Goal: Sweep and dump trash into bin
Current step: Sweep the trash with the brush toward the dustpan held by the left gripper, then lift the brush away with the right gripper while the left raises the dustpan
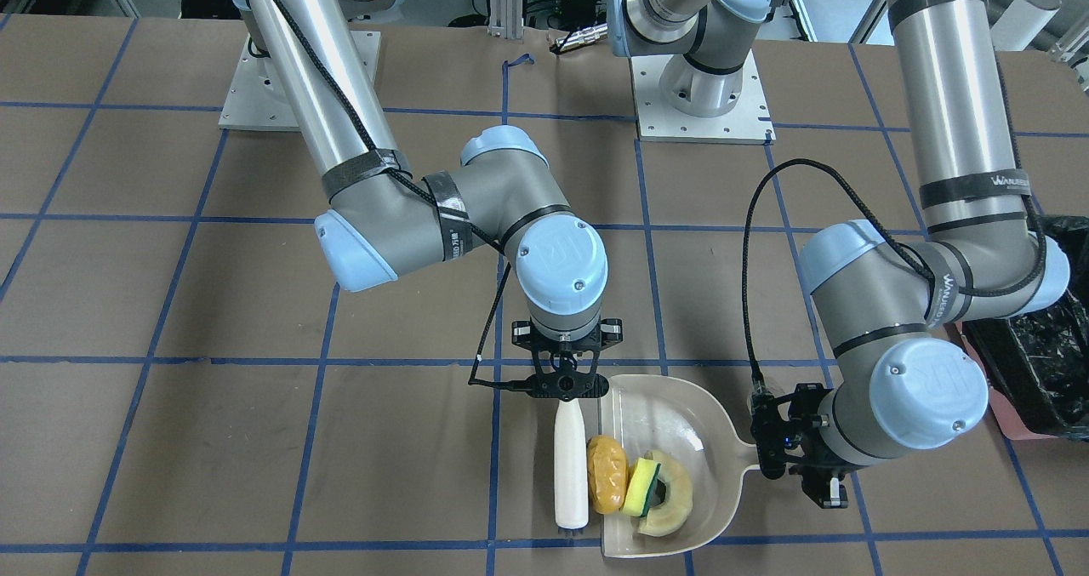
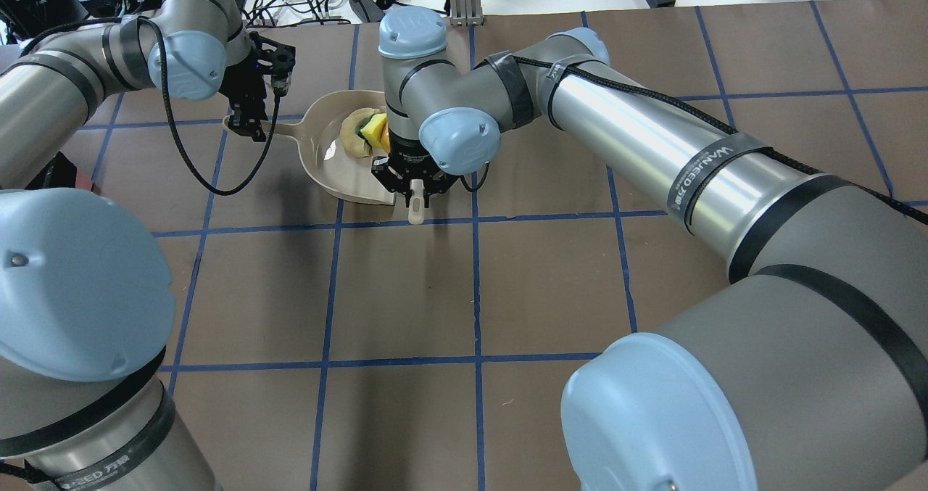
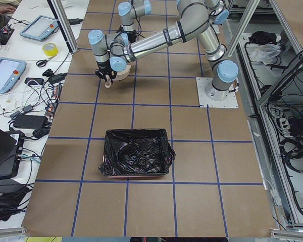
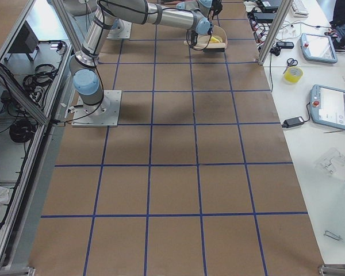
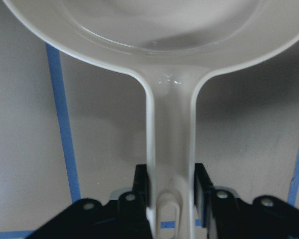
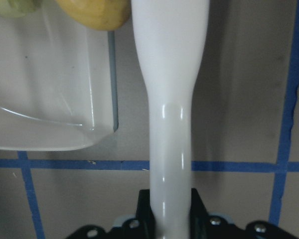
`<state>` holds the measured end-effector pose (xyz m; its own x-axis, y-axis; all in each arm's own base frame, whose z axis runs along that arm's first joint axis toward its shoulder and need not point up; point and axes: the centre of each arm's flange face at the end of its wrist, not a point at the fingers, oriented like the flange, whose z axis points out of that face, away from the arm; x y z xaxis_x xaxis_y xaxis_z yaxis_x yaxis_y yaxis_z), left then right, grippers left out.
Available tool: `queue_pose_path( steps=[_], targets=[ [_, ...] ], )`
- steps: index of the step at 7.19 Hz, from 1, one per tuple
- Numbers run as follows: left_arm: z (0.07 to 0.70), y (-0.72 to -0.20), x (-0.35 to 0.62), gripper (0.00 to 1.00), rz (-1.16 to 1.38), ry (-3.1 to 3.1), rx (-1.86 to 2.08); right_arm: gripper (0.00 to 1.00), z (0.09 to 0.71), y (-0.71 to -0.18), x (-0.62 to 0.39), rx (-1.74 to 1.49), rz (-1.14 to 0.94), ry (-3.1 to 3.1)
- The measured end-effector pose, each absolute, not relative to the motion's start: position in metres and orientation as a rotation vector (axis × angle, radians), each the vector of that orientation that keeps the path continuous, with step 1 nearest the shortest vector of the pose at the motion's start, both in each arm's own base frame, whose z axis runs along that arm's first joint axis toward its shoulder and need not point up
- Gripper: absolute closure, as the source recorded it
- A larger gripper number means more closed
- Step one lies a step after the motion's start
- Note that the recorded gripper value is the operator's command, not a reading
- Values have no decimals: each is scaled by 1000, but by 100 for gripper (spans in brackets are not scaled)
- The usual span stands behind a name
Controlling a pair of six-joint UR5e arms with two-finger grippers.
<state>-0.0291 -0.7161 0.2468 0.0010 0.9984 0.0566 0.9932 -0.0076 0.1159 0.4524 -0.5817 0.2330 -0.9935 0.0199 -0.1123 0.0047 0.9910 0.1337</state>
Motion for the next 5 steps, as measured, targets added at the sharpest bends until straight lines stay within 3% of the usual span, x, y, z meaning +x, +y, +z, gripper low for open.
queue_pose_path(
  steps=[5],
  targets=[
    [247,-716,-30,100,183,2177,2202,100,233,-576,505,-24,132,2951]
  ],
)
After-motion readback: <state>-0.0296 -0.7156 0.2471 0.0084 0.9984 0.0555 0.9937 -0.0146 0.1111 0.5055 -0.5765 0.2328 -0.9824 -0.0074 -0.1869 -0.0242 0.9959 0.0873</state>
